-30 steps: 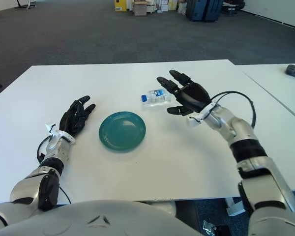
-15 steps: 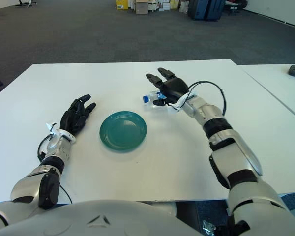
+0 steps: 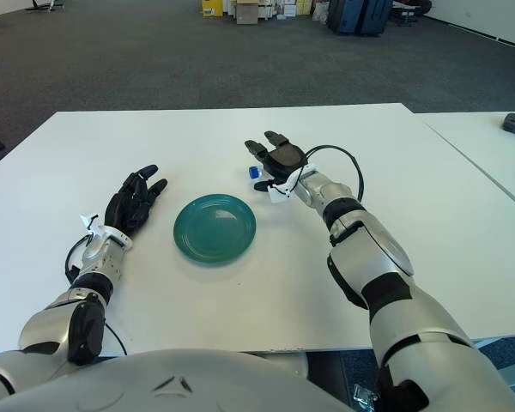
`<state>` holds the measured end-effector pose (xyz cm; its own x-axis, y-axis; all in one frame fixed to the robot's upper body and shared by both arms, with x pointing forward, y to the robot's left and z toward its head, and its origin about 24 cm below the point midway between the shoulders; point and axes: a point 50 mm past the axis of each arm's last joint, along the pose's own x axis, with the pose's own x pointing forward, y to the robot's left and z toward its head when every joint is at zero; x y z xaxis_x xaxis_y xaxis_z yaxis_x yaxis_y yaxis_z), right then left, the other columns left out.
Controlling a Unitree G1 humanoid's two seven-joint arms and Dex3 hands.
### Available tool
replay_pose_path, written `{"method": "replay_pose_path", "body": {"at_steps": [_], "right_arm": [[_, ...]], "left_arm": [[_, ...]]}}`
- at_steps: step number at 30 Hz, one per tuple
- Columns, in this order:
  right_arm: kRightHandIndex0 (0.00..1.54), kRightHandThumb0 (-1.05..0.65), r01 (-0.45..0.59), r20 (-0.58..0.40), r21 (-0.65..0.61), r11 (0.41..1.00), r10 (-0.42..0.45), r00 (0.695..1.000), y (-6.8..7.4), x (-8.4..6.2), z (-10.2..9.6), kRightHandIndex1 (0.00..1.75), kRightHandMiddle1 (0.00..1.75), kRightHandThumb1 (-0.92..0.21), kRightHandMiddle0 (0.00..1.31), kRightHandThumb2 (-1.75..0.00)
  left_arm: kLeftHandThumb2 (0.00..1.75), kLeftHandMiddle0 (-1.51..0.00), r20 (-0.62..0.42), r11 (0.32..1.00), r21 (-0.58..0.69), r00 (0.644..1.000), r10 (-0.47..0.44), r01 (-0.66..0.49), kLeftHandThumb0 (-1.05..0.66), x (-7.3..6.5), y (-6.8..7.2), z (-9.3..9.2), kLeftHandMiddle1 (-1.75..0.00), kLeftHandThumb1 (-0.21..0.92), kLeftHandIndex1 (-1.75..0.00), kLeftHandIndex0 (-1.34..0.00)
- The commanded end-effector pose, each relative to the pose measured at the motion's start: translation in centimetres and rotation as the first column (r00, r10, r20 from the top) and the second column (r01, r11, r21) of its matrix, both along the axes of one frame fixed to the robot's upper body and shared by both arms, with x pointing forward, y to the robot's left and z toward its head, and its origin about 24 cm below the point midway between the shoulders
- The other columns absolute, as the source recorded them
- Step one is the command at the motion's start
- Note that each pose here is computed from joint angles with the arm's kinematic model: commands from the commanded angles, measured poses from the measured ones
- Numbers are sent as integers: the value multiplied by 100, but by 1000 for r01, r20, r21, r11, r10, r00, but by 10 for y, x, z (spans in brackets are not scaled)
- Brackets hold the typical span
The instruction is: Put the bottle into the plate.
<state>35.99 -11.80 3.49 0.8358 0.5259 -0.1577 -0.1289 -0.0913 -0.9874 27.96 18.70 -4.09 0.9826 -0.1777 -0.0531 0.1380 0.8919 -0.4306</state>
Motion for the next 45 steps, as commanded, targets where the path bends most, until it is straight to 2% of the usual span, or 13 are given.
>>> {"method": "replay_pose_path", "body": {"at_steps": [1, 9, 13, 19, 34, 45], "right_arm": [[0, -105, 9, -3, -5, 1000, -9, 1000, 10, 5, 5, 0, 0, -92, 0, -80], [0, -104, 30, -55, -43, 999, -32, 998, 16, 1, -6, 0, 0, -92, 0, -77], [0, -104, 56, -89, -62, 997, -61, 994, 14, -2, -14, 0, 1, -92, 1, -77], [0, -104, 79, -107, -73, 994, -87, 990, 9, -2, -16, 0, 1, -92, 2, -77], [1, -104, 224, -143, -29, 974, -226, 964, -11, 8, -7, 0, 2, -92, 2, -78], [1, -103, 296, -103, 0, 955, -295, 950, -21, 14, 2, 0, 5, -92, 4, -75]], "left_arm": [[63, -54, -64, 1000, -15, 998, -11, 10, -61, -9, -5, -12, -78, 92, -101, -21], [65, -54, -61, 1000, -19, 998, -5, 3, -59, -9, -5, -12, -78, 92, -102, -23], [66, -54, -60, 1000, -23, 998, -1, -1, -59, -9, -6, -12, -78, 92, -102, -23], [66, -54, -58, 1000, -23, 998, 2, -3, -60, -10, -6, -12, -78, 92, -101, -22], [67, -54, -56, 1000, -15, 998, 7, -8, -61, -13, -1, -13, -78, 92, -102, -22], [66, -53, -58, 1000, -22, 998, 15, -16, -62, -14, 3, -13, -78, 92, -105, -24]]}}
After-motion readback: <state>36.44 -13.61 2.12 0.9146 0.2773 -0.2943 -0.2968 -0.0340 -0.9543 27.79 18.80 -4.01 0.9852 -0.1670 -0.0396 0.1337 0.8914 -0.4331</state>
